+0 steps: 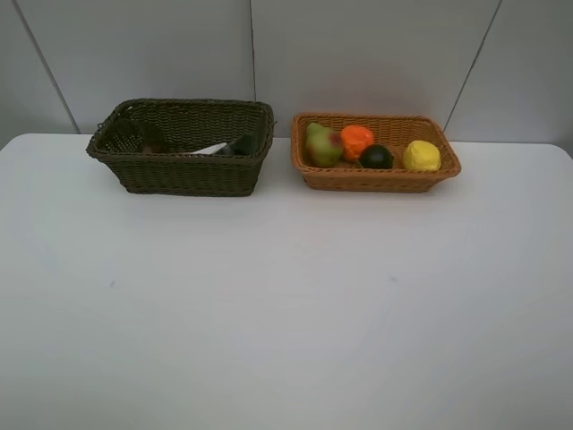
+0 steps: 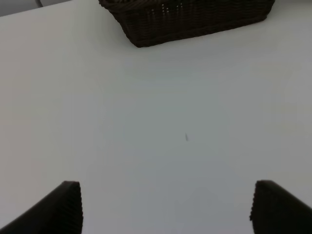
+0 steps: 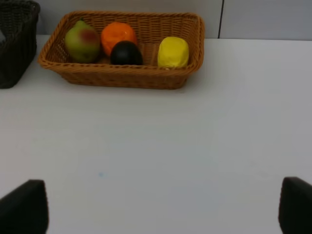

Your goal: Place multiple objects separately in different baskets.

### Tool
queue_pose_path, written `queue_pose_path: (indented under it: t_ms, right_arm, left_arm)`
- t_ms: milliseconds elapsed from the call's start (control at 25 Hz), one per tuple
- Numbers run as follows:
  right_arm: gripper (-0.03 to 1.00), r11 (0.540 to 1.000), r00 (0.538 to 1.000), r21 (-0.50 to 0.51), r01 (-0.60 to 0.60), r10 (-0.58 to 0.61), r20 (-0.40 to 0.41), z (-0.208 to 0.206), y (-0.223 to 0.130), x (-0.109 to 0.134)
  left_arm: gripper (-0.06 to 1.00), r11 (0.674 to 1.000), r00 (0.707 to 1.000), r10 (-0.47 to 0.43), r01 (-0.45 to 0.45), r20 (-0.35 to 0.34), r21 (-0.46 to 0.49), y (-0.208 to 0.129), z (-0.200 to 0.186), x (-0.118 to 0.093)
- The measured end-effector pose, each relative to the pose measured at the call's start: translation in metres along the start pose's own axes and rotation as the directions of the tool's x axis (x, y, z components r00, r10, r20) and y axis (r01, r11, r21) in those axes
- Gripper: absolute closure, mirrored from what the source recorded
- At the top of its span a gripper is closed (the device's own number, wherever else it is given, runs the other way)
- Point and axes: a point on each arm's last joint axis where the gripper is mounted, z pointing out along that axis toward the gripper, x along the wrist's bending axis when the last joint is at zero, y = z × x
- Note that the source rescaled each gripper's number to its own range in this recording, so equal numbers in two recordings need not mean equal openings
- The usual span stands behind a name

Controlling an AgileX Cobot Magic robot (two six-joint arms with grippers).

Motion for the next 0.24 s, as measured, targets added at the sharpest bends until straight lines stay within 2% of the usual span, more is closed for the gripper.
queue_pose_path:
  t_ms: [240]
  right_arm:
    - [-0.03,1.0,1.0,0.0,0.0,0.0,0.001,0.0,0.0,-0.0001]
  left_arm:
    - [0.02,1.0,1.0,0.0,0.0,0.0,0.0,0.0,0.0,0.0]
